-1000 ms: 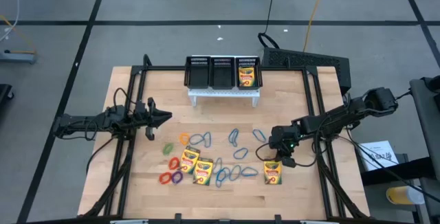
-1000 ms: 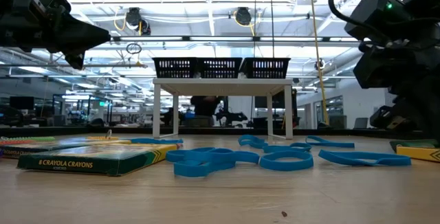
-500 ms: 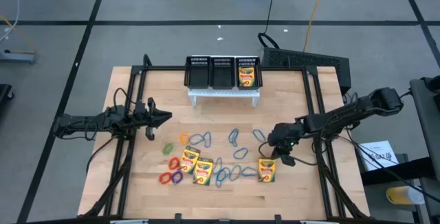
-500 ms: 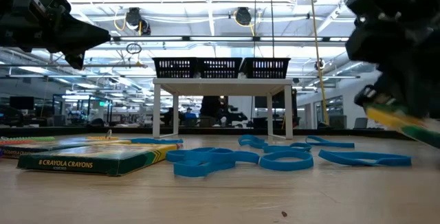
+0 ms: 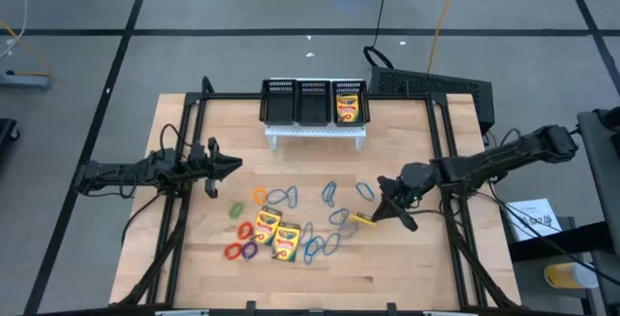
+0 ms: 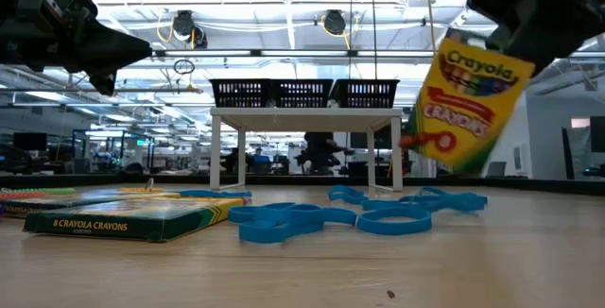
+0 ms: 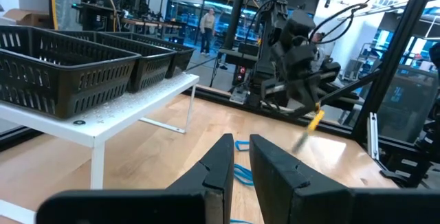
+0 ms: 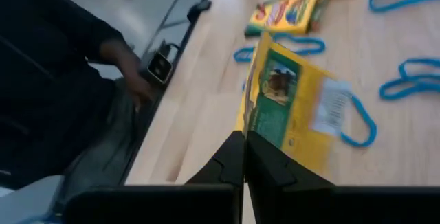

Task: Pick & Place Office Desk Supplies
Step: Put the crayon box into the right black bin

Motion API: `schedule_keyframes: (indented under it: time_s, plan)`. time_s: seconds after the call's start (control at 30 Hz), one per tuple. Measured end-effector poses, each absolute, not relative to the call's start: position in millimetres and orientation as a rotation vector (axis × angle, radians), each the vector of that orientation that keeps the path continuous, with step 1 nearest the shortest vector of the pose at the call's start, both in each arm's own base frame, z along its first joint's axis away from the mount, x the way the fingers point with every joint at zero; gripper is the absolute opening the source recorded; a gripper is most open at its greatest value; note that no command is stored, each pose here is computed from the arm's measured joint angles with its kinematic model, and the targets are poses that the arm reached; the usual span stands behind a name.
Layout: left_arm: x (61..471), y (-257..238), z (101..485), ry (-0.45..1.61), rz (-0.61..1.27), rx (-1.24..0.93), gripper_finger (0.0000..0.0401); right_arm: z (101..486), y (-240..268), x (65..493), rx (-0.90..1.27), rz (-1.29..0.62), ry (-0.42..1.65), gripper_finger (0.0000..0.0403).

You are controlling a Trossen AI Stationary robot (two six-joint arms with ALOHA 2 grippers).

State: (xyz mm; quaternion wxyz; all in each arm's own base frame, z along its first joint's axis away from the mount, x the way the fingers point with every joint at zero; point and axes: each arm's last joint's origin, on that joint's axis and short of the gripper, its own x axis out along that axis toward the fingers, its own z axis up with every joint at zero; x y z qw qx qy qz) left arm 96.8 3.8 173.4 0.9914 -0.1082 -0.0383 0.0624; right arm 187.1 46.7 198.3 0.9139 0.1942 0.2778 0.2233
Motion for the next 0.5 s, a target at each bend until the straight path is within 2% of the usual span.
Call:
schedule_keyframes:
  time_s: [0.5]
  plan:
    - [97, 4, 173, -0.077, 0.125, -0.217, 0.0056, 221, 23, 190, 0.542, 0.224, 0.352, 0.0000]
